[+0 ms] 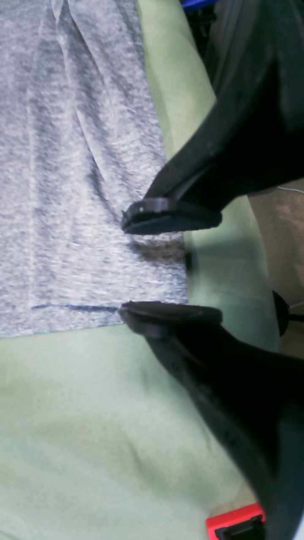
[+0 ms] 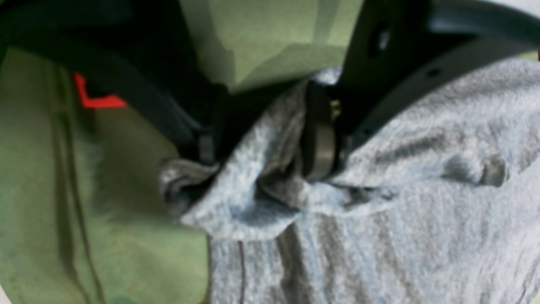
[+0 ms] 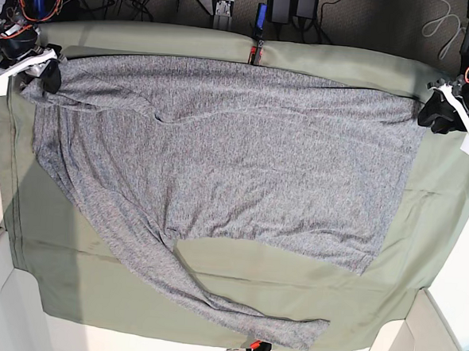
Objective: Fold the T-shirt properly
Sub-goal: 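Move both grippers along the shirt sides and pinch the hem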
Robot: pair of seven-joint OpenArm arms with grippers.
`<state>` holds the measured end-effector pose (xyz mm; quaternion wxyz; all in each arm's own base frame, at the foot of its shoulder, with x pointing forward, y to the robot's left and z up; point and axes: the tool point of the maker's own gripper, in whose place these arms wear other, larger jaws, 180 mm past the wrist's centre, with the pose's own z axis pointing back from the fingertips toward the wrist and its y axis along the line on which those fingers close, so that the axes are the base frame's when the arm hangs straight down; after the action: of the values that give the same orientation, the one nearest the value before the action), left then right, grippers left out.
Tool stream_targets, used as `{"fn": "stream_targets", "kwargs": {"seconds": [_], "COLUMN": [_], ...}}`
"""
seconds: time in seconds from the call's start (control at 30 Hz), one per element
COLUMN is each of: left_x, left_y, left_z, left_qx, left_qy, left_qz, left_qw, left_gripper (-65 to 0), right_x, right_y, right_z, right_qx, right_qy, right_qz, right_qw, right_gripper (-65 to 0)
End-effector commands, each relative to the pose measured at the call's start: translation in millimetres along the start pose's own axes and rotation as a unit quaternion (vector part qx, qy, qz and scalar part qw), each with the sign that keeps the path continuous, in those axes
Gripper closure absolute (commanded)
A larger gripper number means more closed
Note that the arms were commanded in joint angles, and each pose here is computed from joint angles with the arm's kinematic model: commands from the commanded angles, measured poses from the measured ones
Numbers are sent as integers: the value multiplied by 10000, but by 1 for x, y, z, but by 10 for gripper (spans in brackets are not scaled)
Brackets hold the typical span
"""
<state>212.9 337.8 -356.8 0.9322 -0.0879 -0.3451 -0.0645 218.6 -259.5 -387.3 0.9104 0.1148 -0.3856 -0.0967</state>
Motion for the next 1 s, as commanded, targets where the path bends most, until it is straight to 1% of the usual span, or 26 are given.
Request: {"fn": "stream_targets", "kwargs": {"seconds": [0.0,0.07,0.2,0.27,0.33,0.4,0.5,0.6,0.7,0.77,0.87,0.97], "left_x": [17,22,45,62,80,97,113,125,142,152,164,182], "left_y": [6,9,25,29,30,26,13,7,8,10,21,35], "left_z": [7,11,31,38,38,33,17,-5,-29,-44,-64,-79], "left_qx": [56,71,217,224,213,144,9,-2,-30,-99,-82,-39], "left_qy": [-241,-364,-867,-1106,-1285,-1354,-1284,-1240,-1249,-1211,-1101,-1273], "left_qz": [-60,19,222,173,36,-190,-581,-955,-954,-870,-713,-487], "left_qw": [9997,9993,9957,9935,9915,9905,9900,9877,9876,9888,9913,9907], "left_gripper": [-293,-293,-293,-293,-293,-293,-293,-293,-293,-305,-360,-376], "right_x": [17,21,43,56,73,91,118,141,162,169,168,157], "right_y": [-3,-6,-12,-15,-18,-19,-19,-16,-11,-9,-5,3], "right_z": [5,8,22,28,29,27,22,9,-18,-43,-79,-109], "right_qx": [-27,-64,-193,-287,-329,-326,-274,-209,-150,-143,-71,64], "right_qy": [-266,-343,-699,-875,-1066,-1236,-1465,-1562,-1510,-1358,-939,-490], "right_qz": [85,75,110,193,295,372,445,567,694,729,718,689], "right_qw": [9996,9994,9973,9956,9933,9911,9878,9859,9860,9879,9930,9964], "right_gripper": [-266,-265,-265,-265,-265,-266,-266,-266,-267,-267,-268,-268]}}
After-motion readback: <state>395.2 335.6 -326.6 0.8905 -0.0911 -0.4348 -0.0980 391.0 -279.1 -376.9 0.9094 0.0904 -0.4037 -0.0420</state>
